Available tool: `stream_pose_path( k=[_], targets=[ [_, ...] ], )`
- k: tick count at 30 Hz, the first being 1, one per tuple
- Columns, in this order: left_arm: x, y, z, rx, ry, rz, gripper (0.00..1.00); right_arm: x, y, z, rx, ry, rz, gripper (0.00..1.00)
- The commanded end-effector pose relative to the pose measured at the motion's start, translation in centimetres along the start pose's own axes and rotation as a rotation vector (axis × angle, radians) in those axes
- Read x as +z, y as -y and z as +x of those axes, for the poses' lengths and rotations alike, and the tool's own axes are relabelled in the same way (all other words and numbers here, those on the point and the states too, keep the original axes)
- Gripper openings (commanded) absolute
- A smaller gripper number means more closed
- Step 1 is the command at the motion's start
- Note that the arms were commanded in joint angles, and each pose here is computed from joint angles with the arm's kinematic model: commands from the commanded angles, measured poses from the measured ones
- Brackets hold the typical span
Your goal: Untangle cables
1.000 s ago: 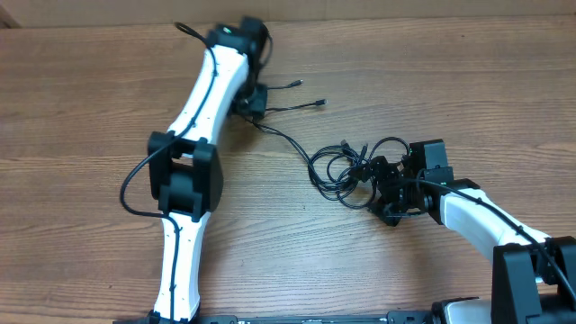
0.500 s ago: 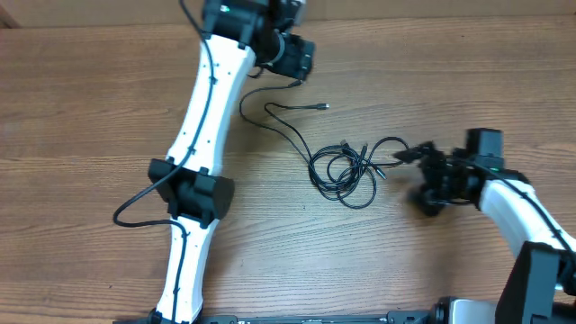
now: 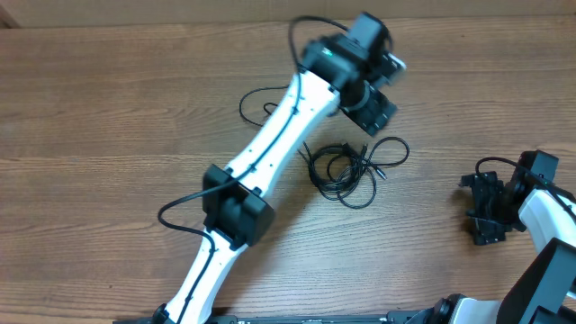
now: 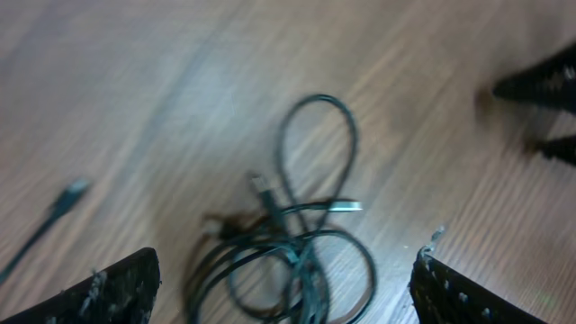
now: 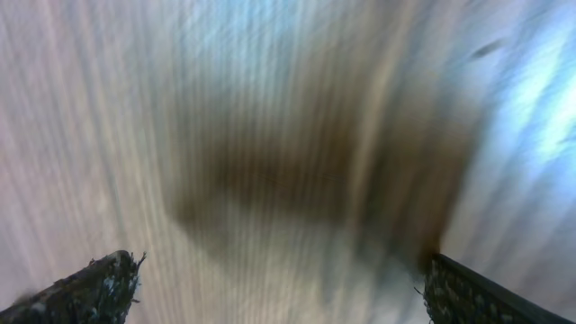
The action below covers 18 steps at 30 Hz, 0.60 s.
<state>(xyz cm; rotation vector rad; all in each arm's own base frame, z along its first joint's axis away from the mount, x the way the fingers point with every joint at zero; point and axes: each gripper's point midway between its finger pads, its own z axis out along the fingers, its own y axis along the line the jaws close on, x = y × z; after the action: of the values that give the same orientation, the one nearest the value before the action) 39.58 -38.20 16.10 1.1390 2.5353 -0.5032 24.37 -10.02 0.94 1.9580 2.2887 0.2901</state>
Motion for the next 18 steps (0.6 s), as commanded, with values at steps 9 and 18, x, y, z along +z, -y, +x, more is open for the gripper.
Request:
stream_pose_path(
  k=[9,18],
  targets=[
    [6.5,5.1,3.2,0.119,-0.105,0.065,0.79,-0.8,-0.2,-1.9,-0.012,0.103,0.012,1.00],
    [9.7,8.3,2.6,0.200,-0.041,0.078,0.59,-0.8,-0.2,-1.9,-0.012,0.103,0.012,1.00]
  ],
)
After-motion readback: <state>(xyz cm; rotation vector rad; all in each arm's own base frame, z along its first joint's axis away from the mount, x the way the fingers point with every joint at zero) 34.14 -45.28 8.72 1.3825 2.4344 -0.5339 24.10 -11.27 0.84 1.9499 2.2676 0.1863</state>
